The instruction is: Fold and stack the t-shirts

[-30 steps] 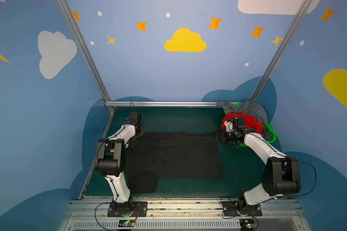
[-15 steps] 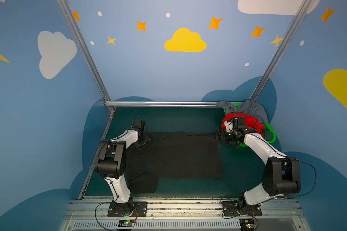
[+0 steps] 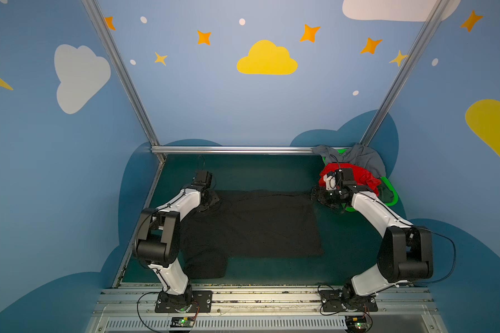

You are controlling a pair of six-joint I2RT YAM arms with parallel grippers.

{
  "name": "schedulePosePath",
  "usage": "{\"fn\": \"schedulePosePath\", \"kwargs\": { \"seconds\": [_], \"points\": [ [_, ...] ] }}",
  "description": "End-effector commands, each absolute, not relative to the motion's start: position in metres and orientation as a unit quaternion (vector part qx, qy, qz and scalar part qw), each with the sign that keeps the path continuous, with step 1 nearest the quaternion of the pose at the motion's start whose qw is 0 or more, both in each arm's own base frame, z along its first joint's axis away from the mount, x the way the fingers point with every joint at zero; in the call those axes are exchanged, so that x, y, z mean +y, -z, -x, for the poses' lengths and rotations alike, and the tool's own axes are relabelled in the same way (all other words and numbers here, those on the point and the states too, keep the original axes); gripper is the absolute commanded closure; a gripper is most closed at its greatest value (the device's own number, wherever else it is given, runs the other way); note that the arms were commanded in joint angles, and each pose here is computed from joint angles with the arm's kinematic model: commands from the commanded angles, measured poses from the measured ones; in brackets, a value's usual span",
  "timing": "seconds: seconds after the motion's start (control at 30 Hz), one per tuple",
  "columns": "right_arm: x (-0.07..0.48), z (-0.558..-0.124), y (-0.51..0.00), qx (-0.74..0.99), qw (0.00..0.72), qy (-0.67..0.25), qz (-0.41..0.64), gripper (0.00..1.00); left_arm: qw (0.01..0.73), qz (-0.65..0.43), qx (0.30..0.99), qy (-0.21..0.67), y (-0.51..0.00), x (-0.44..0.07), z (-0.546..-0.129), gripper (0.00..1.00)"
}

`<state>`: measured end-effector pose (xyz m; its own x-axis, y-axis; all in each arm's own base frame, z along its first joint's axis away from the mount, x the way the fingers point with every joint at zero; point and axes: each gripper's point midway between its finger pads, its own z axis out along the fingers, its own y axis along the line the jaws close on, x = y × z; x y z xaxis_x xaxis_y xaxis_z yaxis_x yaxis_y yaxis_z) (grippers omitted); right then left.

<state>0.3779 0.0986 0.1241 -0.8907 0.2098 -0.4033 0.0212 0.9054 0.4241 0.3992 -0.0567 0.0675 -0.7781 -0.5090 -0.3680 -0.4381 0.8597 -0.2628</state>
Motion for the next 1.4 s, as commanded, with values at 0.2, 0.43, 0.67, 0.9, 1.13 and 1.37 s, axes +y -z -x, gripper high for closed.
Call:
{"fn": "schedulePosePath", "kwargs": {
  "seconds": [0.2, 0.43, 0.67, 0.9, 1.13, 1.37],
  "points": [
    [0.096, -0.371, -0.122, 0.953, 0.218, -0.202, -0.064, 0.08, 0.194, 0.245, 0.947, 0.072, -0.054, -0.068, -0.356, 0.97],
    [0.096, -0.371, -0.121, 0.953, 0.216, -0.201, -0.062, 0.09, 0.217, 0.254, 0.941, 0.05, -0.066, -0.06, -0.339, 0.97],
    [0.096, -0.375, -0.122, 0.955, 0.21, -0.2, -0.058, 0.08, 0.258, 0.248, 0.932, 0.059, -0.068, -0.064, -0.309, 0.97],
    [0.099, -0.379, -0.125, 0.956, 0.207, -0.202, -0.049, 0.08, 0.278, 0.244, 0.928, 0.045, -0.061, -0.054, -0.277, 0.57],
    [0.103, -0.382, -0.126, 0.954, 0.206, -0.212, -0.049, 0.08, 0.329, 0.282, 0.9, 0.052, -0.089, -0.047, -0.292, 0.39],
    [0.104, -0.383, -0.127, 0.953, 0.205, -0.215, -0.056, 0.09, 0.259, 0.33, 0.906, 0.056, -0.089, -0.05, -0.328, 0.3]
  ]
}}
